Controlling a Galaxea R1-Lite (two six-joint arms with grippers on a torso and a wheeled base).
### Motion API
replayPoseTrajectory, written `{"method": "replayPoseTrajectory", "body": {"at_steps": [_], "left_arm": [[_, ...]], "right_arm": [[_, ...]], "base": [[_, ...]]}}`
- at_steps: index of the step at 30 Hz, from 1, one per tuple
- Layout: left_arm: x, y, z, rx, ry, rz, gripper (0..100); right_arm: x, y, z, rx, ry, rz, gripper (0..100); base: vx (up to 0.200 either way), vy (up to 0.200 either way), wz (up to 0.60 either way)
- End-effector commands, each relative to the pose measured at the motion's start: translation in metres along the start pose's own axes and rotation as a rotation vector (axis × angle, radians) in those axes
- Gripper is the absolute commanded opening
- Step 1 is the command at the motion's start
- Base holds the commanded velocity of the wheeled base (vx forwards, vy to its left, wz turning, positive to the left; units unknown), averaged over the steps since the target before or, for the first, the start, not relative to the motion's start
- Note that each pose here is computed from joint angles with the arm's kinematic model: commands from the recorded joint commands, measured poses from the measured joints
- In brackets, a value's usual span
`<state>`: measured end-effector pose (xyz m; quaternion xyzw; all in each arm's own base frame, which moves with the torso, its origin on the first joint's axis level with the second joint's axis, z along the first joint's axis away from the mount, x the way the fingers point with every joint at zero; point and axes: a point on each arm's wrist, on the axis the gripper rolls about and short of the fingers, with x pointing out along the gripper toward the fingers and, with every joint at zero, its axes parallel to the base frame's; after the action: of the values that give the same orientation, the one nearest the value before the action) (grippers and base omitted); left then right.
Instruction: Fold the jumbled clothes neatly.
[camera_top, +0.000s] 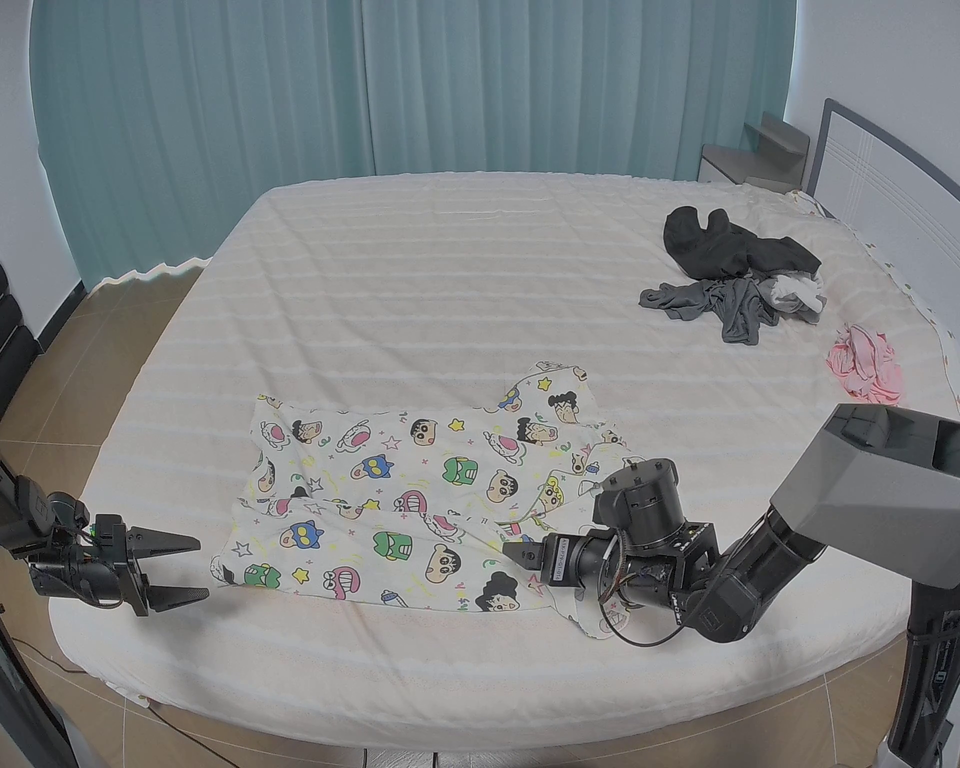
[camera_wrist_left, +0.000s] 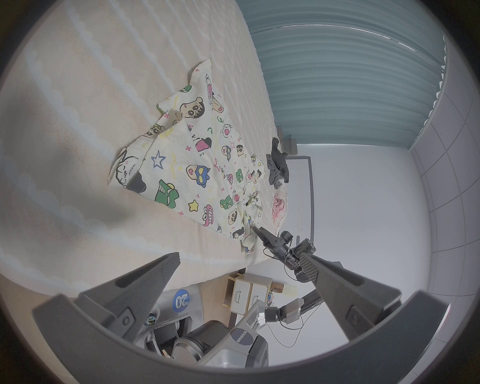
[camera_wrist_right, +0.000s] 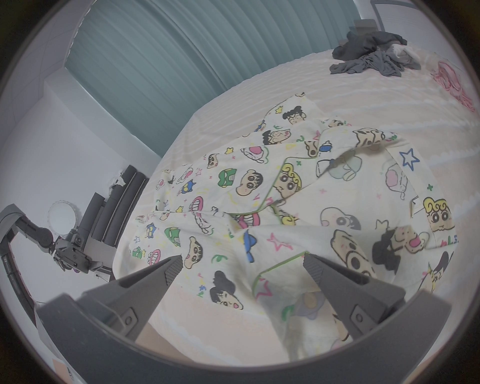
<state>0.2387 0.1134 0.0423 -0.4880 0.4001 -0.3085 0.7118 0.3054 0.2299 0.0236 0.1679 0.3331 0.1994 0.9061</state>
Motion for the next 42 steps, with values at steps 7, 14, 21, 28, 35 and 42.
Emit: {"method": "replayPoseTrajectory", "body": {"at_steps": [7, 14, 21, 28, 35, 42], "left_arm": [[0.000, 0.000, 0.000, -0.002, 0.000, 0.000, 100], [0.000, 0.001, 0.000, -0.003, 0.000, 0.000, 100], [0.000, 0.001, -0.001, -0.003, 0.000, 0.000, 100], [0.000, 0.001, -0.001, -0.003, 0.000, 0.000, 100], [0.000, 0.001, -0.001, -0.005, 0.001, 0.000, 100], [0.000, 0.001, -0.001, -0.005, 0.001, 0.000, 100]], "right_arm": [[-0.001, -0.033, 0.009, 0.037, -0.042, -0.133, 100], [-0.005, -0.040, 0.011, 0.049, -0.046, -0.151, 100], [-0.023, -0.030, 0.022, 0.052, -0.084, -0.118, 100], [-0.052, -0.003, 0.032, 0.058, -0.133, -0.036, 100], [-0.065, 0.016, 0.008, 0.118, -0.064, 0.011, 100], [-0.059, 0.006, -0.015, 0.108, 0.012, -0.038, 100]], "base": [[0.000, 0.000, 0.00], [0.000, 0.000, 0.00], [0.000, 0.000, 0.00], [0.000, 0.000, 0.00], [0.000, 0.000, 0.00], [0.000, 0.000, 0.00]]}}
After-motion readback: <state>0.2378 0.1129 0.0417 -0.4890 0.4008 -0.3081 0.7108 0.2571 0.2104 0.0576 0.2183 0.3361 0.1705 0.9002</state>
